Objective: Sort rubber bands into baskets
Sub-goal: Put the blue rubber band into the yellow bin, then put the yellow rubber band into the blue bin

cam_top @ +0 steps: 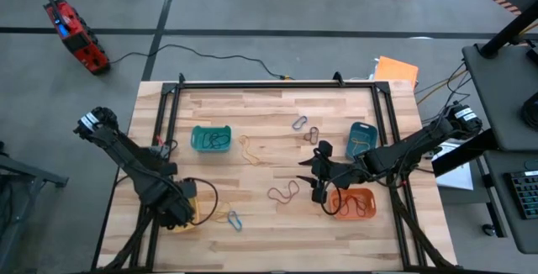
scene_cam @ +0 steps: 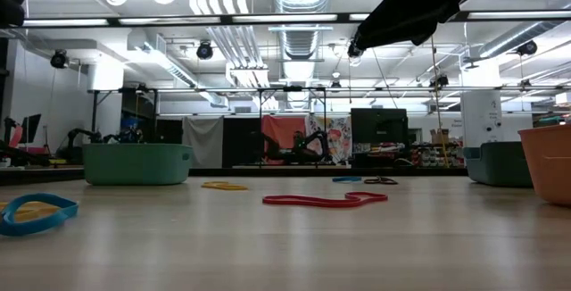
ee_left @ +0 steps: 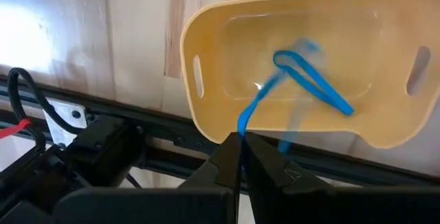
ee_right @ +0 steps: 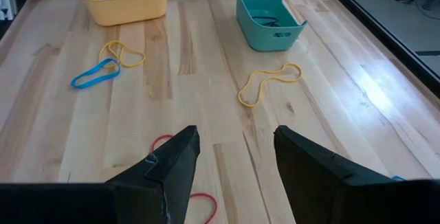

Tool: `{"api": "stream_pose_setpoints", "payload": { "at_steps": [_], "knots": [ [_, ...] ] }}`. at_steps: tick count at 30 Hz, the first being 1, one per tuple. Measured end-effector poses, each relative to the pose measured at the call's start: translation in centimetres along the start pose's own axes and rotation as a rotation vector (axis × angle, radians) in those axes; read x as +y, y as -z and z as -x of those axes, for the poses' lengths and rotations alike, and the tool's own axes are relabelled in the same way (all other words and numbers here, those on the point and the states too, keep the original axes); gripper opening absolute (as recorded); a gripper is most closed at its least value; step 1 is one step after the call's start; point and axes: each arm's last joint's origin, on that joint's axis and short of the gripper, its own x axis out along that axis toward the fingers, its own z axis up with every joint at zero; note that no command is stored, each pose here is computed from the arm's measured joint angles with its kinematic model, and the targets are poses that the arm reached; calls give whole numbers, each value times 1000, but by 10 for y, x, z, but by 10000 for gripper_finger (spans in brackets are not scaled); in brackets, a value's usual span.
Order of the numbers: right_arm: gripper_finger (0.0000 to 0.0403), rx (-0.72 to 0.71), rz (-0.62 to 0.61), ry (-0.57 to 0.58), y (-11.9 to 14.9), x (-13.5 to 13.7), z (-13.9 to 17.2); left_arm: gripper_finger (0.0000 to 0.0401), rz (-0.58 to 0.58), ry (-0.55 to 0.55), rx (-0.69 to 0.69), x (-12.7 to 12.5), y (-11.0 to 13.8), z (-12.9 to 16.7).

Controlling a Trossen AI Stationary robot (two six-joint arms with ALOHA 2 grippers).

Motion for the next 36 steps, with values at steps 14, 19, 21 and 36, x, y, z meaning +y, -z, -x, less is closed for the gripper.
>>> {"api": "stream_pose_setpoints", "payload": {
  "at_steps": [14,19,21,36],
  "knots": [
    [185,0,1,-1,0,0,0,60,11,-23,-31,1,-1,0],
    [185,-19,65,-10,-2,1,0,79,3,13,-62,-3,-4,0],
    [185,-41,112,-13,-4,1,0,82,-12,36,-115,-6,-7,3],
    [185,-260,199,-171,-32,2,28,83,-148,62,-511,-18,-22,51]
  ]
}}
